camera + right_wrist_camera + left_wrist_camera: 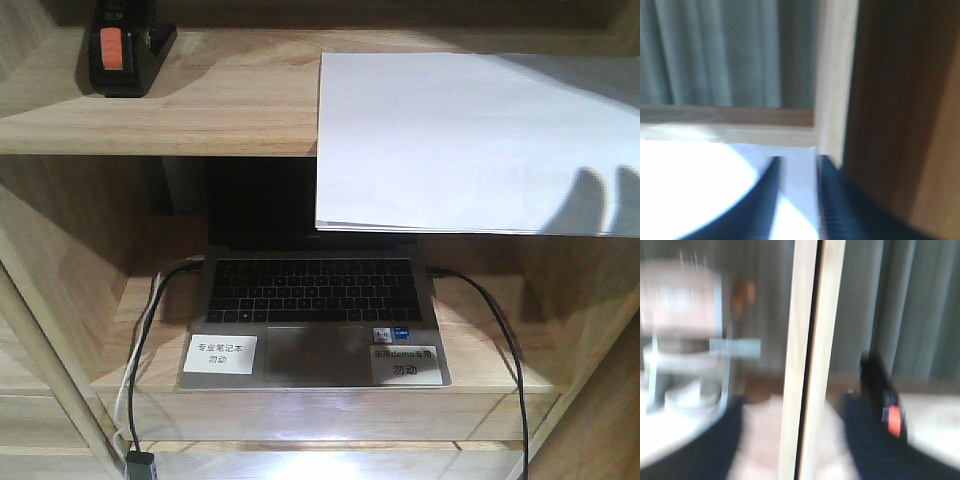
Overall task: Grab stapler and paper to desk for stapling
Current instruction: 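Close the left gripper around the black stapler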
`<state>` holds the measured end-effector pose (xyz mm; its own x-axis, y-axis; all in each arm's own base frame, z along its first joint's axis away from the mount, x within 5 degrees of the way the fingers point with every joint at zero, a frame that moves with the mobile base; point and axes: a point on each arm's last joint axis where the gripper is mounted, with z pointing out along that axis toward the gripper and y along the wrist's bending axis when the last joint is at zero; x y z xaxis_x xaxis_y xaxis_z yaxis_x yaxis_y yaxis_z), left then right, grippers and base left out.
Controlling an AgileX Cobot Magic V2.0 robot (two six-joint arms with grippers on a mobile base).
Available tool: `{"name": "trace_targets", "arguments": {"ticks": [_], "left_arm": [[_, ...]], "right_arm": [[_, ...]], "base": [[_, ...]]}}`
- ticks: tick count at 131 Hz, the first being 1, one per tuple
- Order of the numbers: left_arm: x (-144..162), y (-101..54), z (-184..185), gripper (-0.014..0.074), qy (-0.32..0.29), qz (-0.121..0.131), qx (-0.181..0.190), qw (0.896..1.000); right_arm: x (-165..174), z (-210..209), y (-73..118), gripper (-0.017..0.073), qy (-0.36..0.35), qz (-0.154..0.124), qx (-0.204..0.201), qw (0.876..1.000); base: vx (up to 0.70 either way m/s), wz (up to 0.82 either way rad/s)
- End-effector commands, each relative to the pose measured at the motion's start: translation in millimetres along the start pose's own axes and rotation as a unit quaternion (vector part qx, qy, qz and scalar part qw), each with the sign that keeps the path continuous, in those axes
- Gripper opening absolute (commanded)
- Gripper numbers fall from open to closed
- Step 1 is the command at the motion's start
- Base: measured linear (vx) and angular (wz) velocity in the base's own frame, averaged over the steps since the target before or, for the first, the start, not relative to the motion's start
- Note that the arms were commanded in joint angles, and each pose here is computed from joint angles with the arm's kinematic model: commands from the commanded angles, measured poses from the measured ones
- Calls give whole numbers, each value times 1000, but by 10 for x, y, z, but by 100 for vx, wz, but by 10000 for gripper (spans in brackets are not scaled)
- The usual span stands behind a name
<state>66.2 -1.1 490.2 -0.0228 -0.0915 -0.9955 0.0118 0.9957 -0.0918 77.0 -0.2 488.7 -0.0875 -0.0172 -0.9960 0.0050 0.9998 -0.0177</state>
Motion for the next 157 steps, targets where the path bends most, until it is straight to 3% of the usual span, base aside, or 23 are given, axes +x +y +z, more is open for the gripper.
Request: {"name": "trace_targets", "arguments": {"ticks": [1,9,20,40,70,96,121,137,157], "left_arm": [[-91,-13,8,669,-28,-3,5,1000],[-86,-12,8,735,-25,-3,5,1000],[-79,-11,9,731,-21,-3,4,1000],[-77,-24,8,716,-19,-3,13,1000],[-68,-183,86,711,-10,1,116,993],[-29,-403,200,699,13,4,215,976],[26,-679,307,695,32,12,300,953],[60,-765,327,693,41,25,321,946],[55,-769,325,684,39,24,323,945]], "right_arm": [[-118,-12,-4,412,-40,1,2,999],[-117,-12,-4,556,-39,1,2,999],[-117,-12,-4,732,-39,1,2,999],[-112,-12,-4,721,-37,0,2,999],[-112,-12,-4,682,-37,1,2,999],[-112,-12,-4,601,-37,1,2,999],[-110,-9,-4,510,-36,1,2,999],[-110,-9,-4,470,-36,1,2,999],[-110,-9,-4,432,-36,1,2,999]], "base": [[0,0],[0,0],[0,0],[0,0],[0,0],[0,0],[0,0],[0,0],[0,0]]}}
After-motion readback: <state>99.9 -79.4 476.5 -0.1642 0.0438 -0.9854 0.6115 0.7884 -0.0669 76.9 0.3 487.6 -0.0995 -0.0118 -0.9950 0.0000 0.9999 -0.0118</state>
